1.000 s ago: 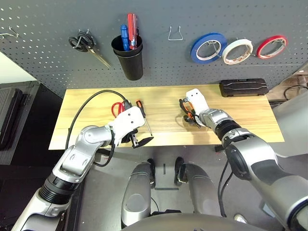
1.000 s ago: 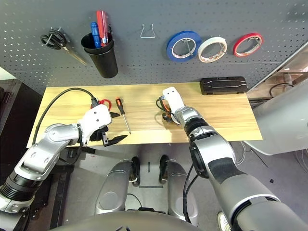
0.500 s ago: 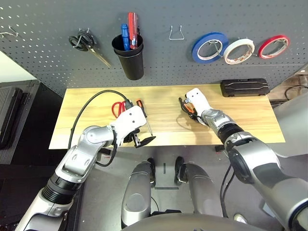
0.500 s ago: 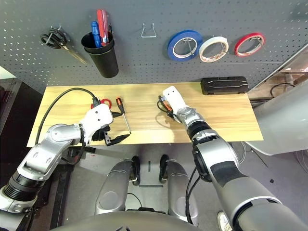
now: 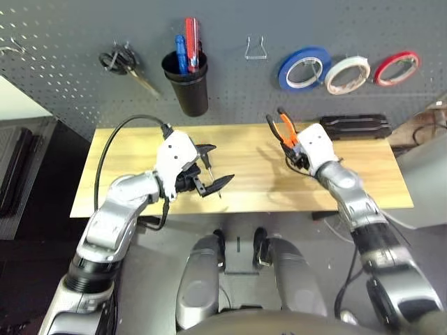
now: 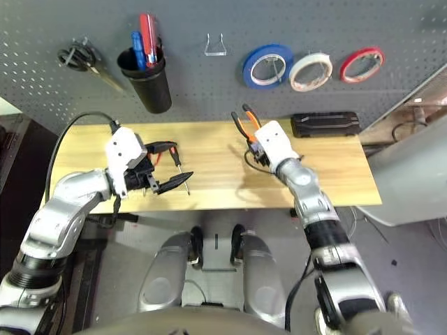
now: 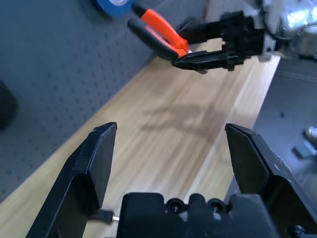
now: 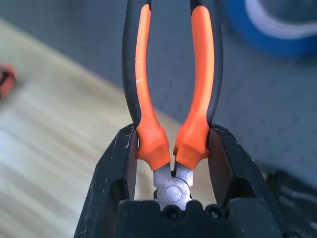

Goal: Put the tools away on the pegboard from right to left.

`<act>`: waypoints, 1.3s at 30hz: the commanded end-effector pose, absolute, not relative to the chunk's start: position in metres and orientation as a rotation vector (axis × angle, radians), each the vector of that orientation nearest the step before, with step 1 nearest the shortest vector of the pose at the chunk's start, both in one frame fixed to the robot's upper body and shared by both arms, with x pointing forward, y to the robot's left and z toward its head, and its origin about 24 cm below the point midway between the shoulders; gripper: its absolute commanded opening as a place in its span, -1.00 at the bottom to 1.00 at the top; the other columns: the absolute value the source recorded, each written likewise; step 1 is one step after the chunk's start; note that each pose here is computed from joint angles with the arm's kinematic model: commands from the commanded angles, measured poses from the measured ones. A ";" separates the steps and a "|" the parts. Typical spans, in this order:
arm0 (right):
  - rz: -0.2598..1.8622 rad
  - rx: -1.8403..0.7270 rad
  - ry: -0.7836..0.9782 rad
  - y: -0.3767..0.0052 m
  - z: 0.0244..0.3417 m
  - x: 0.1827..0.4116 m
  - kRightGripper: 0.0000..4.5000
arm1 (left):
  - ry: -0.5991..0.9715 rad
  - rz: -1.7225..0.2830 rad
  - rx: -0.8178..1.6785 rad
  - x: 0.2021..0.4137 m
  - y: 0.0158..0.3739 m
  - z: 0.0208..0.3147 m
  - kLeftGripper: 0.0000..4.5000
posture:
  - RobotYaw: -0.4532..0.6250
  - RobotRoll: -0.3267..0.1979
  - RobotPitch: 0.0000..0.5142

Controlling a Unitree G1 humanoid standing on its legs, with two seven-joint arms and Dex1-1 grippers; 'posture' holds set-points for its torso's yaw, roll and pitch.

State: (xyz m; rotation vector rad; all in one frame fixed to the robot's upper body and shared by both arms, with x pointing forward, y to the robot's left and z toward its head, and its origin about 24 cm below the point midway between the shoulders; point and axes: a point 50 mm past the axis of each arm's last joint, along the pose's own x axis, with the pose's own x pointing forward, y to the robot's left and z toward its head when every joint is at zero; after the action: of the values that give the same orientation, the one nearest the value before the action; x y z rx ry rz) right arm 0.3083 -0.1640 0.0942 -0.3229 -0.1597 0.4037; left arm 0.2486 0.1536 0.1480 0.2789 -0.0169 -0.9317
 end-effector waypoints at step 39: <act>0.269 -0.159 -0.793 -0.097 0.258 0.374 -0.05 | -0.299 -0.894 0.207 0.268 0.145 0.195 1.00 | 0.23 0.25 -0.52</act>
State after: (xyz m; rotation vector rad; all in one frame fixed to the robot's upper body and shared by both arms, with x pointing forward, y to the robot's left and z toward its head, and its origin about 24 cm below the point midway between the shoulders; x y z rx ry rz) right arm 0.3738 -0.0972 0.2526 -0.1853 -0.7576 0.2809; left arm 0.2682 0.1463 0.1965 0.1901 -0.3029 -0.8929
